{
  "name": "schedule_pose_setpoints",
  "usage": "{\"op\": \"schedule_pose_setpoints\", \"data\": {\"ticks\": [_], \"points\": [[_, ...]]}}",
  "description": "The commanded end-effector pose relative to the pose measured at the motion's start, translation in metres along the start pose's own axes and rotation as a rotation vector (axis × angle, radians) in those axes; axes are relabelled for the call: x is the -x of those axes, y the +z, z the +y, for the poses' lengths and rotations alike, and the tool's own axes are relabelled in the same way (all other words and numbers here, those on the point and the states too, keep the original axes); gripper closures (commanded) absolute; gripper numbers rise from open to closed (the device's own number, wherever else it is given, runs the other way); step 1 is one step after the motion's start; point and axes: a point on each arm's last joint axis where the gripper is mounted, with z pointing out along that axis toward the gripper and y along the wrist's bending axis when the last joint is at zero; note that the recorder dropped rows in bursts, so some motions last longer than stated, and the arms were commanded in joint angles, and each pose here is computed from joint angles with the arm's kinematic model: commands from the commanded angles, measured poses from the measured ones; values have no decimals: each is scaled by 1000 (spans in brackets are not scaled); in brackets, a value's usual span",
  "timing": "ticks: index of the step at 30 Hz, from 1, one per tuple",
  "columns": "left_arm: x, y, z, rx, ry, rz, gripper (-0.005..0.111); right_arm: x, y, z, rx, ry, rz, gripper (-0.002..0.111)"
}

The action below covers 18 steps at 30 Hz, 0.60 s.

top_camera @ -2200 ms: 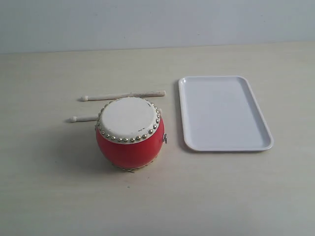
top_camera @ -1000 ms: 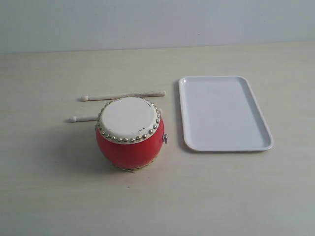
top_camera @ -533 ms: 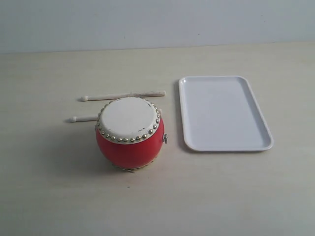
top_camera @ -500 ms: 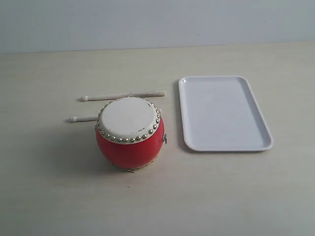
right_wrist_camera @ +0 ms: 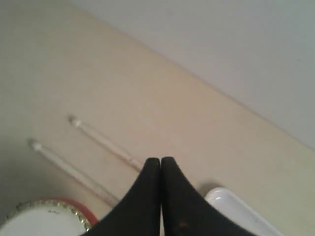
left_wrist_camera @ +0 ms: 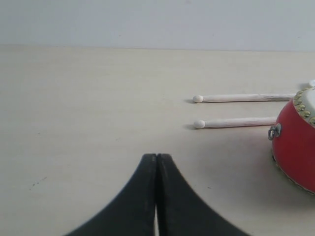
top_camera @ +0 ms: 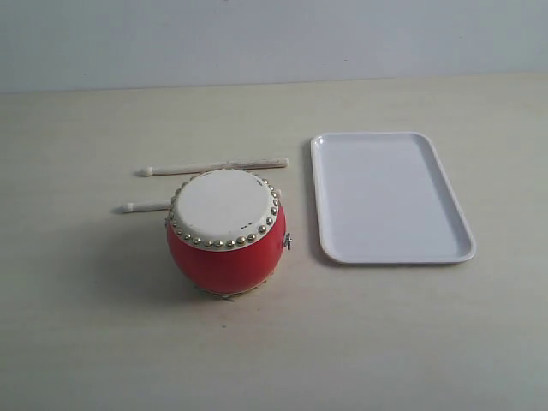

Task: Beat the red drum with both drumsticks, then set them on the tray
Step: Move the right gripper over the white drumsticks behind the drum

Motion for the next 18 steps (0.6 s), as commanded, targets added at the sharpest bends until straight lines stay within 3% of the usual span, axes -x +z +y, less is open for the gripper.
{"op": "schedule_pose_setpoints", "data": {"ticks": [1,4,12,18], "points": [[1,-1,-1,-8,-3,-17,107,13,67,40,151,-267,231,108],[1,-1,-1,-8,-3,-17,107,16,100,70,234,-441,287,108],[1,-1,-1,-8,-3,-17,107,13,153,144,330,-862,177,108],[1,-1,-1,-8,-3,-17,107,-2,173,157,344,-921,214,101]]}}
